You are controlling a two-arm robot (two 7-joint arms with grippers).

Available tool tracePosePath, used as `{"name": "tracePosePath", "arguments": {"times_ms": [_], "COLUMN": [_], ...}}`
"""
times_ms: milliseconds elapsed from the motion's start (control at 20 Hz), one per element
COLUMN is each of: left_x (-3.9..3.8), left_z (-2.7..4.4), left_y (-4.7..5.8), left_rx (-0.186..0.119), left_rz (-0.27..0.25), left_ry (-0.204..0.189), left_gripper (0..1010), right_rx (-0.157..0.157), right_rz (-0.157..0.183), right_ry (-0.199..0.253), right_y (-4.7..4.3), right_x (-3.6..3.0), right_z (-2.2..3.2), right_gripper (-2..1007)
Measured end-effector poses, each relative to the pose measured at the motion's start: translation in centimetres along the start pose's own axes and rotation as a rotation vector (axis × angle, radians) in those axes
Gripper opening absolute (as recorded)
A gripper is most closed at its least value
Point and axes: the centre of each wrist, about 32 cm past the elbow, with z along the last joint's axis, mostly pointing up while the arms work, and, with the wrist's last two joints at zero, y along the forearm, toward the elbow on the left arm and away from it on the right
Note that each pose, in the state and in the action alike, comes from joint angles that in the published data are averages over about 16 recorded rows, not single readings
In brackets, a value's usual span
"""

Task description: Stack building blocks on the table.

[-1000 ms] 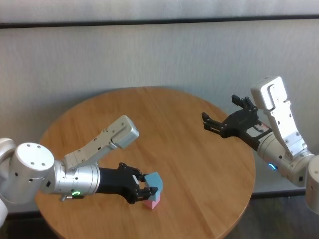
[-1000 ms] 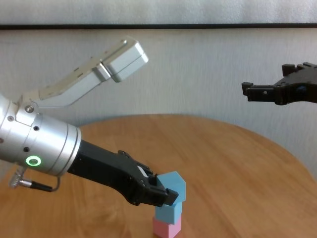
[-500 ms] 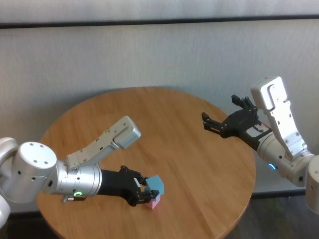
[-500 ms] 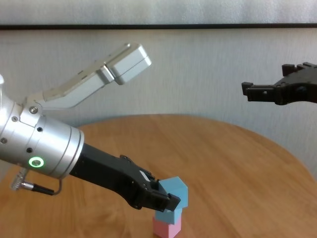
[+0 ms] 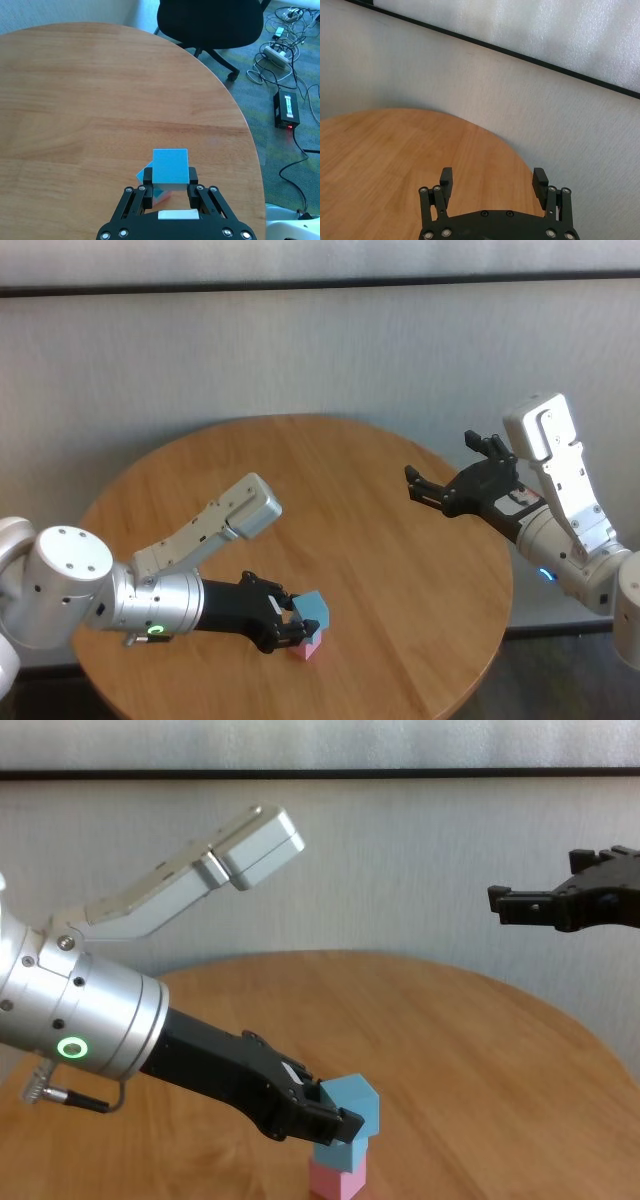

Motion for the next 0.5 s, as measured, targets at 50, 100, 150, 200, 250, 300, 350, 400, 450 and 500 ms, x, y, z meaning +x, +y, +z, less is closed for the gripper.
{"name": "tracePosePath", "arguments": {"times_ms": [50,100,150,200,250,300,350,400,450,500], "left_x": [0.0,-0.01,-0.01,-0.01,-0.02,-0.02,-0.02,-0.03,-0.03,-0.03], "left_z": [-0.01,-0.01,-0.02,-0.02,-0.02,-0.03,-0.03,-0.04,-0.04,-0.04], "left_y": [0.0,0.01,0.01,0.02,0.02,0.02,0.03,0.03,0.04,0.07], "left_rx": [-0.001,-0.001,-0.001,-0.002,-0.002,-0.003,-0.003,-0.004,-0.004,-0.005], "left_rz": [0.0,0.001,0.001,0.002,0.002,0.002,0.003,0.003,0.003,0.004], "left_ry": [-0.001,-0.002,-0.002,-0.003,-0.004,-0.004,-0.005,-0.006,-0.006,-0.007], "left_gripper": [443,459,479,502,528,557,587,620,654,691], "right_rx": [0.0,0.0,0.0,0.0,0.0,0.0,0.0,0.0,0.0,0.0], "right_rz": [0.0,0.0,0.0,0.0,0.0,0.0,0.0,0.0,0.0,0.0], "right_ry": [0.0,0.0,0.0,0.0,0.0,0.0,0.0,0.0,0.0,0.0], "right_y": [0.0,0.0,0.0,0.0,0.0,0.0,0.0,0.0,0.0,0.0], "right_x": [0.0,0.0,0.0,0.0,0.0,0.0,0.0,0.0,0.0,0.0], "right_z": [0.0,0.0,0.0,0.0,0.0,0.0,0.0,0.0,0.0,0.0], "right_gripper": [1005,1005,1005,1005,1005,1005,1005,1005,1005,1005]}}
